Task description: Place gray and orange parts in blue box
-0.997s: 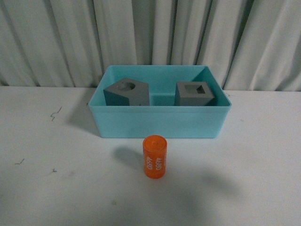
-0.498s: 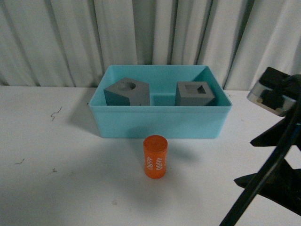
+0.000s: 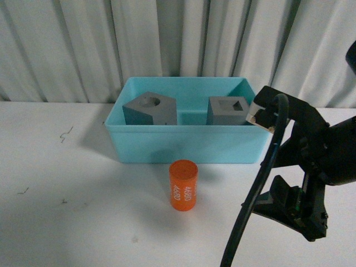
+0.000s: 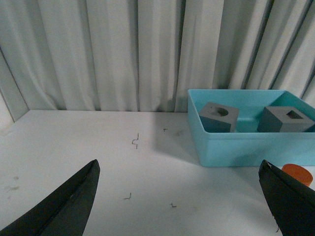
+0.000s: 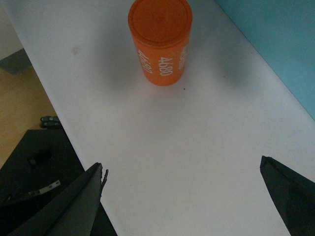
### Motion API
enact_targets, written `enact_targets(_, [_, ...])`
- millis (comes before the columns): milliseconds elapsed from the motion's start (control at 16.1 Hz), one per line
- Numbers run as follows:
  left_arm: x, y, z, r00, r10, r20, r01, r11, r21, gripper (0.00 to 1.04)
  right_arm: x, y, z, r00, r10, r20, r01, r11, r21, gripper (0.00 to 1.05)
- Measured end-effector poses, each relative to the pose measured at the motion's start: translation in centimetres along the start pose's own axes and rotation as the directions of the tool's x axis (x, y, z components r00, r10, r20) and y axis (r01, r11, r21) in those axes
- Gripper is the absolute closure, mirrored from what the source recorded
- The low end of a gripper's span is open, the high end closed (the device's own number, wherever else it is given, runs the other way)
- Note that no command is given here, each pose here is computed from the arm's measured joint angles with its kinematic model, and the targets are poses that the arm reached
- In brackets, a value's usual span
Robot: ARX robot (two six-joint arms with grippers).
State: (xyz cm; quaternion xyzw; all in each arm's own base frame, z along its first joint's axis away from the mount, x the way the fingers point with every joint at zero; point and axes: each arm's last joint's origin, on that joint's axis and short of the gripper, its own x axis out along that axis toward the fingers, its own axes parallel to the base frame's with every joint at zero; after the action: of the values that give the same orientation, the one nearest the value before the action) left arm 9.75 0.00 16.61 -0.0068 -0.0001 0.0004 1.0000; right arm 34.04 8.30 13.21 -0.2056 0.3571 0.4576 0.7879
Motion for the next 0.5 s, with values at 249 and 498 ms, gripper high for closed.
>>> enact_targets(249, [0.0, 0.0, 0.0, 1.000, 0.000, 0.000, 0.000, 1.000, 0.000, 0.07, 1.9, -0.4, 1.4, 1.000, 0.019, 0.004, -0.019, 0.999, -0.034, 0.06])
enact_targets(498, [0.0, 0.0, 0.0, 1.000, 0.000, 0.000, 0.000, 1.000, 0.000, 0.07, 3.5, -0.6, 2.5, 0.999, 0.036, -0.002, -0.036, 0.998, -0.058, 0.06])
